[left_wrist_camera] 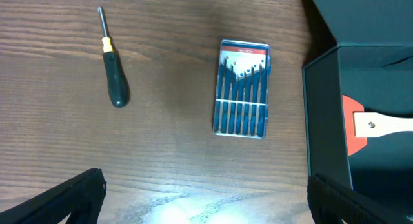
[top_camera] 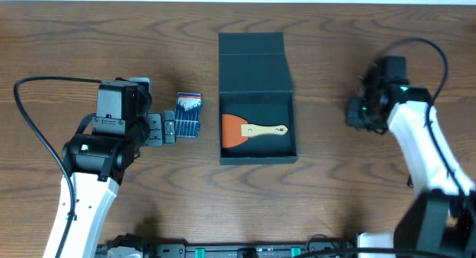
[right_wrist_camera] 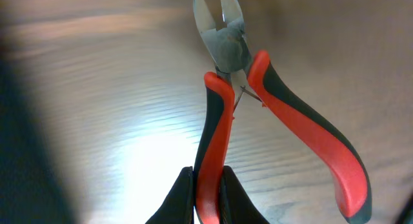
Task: Pack container
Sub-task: 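Carry the pliers with right gripper and release them into the box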
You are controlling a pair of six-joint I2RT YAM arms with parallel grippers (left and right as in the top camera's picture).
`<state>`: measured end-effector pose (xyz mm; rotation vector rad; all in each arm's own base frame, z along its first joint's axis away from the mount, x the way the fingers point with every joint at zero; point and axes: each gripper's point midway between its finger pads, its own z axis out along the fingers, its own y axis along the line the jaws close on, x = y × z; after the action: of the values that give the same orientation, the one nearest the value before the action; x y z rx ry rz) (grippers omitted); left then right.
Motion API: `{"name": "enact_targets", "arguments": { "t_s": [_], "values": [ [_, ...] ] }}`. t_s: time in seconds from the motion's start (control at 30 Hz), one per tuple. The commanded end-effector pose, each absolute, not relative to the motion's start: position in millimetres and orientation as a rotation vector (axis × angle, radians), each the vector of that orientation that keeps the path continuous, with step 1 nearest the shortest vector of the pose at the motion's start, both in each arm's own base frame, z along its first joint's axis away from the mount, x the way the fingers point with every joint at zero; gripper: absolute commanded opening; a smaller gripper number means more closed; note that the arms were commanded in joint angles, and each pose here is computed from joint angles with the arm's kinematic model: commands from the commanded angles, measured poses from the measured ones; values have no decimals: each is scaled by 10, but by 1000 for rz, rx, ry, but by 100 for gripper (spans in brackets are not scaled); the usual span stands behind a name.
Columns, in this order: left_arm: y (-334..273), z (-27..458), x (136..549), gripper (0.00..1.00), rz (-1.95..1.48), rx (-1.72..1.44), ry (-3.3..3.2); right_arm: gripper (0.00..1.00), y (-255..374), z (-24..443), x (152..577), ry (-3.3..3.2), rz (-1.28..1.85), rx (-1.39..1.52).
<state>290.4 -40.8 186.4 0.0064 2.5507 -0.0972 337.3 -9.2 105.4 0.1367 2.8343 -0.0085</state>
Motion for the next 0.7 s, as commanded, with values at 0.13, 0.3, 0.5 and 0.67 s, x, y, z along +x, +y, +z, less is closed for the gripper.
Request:
{"name": "enact_targets", "arguments": {
  "t_s": [0.13, 0.3, 0.5, 0.67],
  "values": [
    [-373, 1932, 2941, 99, -72, 15, 2534, 1, 1214, 1649, 3011, 2480, 139, -1169],
    [-373, 1932, 2940, 99, -73, 15, 2534, 1, 1652, 1703, 2996, 2405, 170, -1202],
    [-373, 1932, 2941, 99, -72, 15, 2534, 1, 1847, 1564, 3058, 2425, 203, -1182],
    [-373, 1932, 2941, 99, -72, 15, 2534, 1, 1883, 1258, 3092, 2493, 203, -1232]
  ]
}}
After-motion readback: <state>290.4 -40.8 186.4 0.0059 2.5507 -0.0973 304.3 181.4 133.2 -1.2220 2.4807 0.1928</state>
